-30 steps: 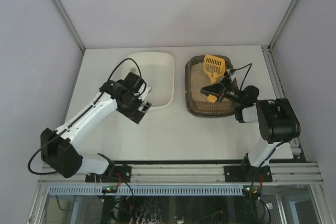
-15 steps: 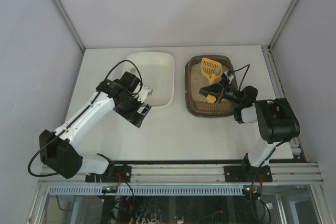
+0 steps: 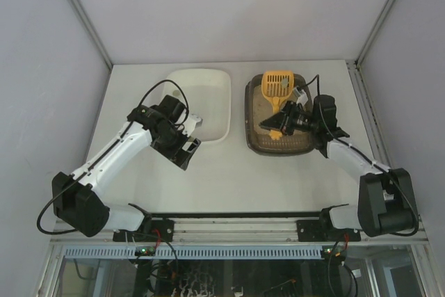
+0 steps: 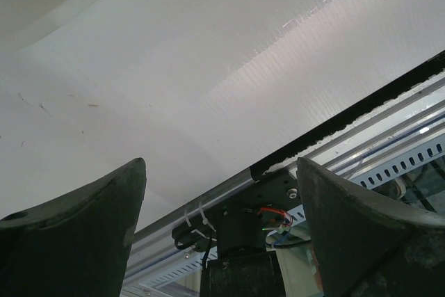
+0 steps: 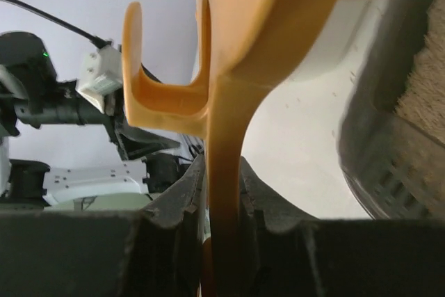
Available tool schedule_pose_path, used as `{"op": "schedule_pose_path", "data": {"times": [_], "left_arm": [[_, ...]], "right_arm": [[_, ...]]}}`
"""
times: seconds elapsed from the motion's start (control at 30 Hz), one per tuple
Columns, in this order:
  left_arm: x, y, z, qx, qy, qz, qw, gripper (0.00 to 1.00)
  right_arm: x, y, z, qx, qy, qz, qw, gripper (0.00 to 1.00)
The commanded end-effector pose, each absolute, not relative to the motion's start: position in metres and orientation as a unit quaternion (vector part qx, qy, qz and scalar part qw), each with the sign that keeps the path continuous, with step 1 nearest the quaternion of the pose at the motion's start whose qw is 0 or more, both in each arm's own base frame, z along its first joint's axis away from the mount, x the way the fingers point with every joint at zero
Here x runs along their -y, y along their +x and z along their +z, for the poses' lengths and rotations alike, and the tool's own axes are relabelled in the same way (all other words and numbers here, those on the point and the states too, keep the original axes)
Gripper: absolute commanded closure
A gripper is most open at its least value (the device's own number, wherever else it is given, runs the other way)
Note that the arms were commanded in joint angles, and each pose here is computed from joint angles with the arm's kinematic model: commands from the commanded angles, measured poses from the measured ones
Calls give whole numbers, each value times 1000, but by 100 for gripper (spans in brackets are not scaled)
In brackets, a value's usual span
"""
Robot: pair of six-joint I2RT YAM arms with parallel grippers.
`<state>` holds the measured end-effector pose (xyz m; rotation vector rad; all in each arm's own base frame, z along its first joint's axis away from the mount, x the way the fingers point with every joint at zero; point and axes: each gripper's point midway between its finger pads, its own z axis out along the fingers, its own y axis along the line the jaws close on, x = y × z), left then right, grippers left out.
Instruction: Clean the litter box
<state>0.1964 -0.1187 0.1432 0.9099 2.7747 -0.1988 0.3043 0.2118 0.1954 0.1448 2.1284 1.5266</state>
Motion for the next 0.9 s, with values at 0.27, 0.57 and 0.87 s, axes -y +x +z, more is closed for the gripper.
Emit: {"op": "schedule_pose_path", "data": {"times": [0.27, 0.57, 0.87], "left_arm": [[123, 198, 153, -935, 322, -84, 126, 7], [114, 212, 171, -943, 281, -112, 141, 15], [95, 222, 206, -936, 183, -279, 112, 1]], "right_arm": [[-195, 266, 252, -641, 21, 740, 205, 100], [-214, 274, 231, -678, 15, 704, 212, 100], [-244, 285, 220, -837, -38, 504, 209, 100]]}}
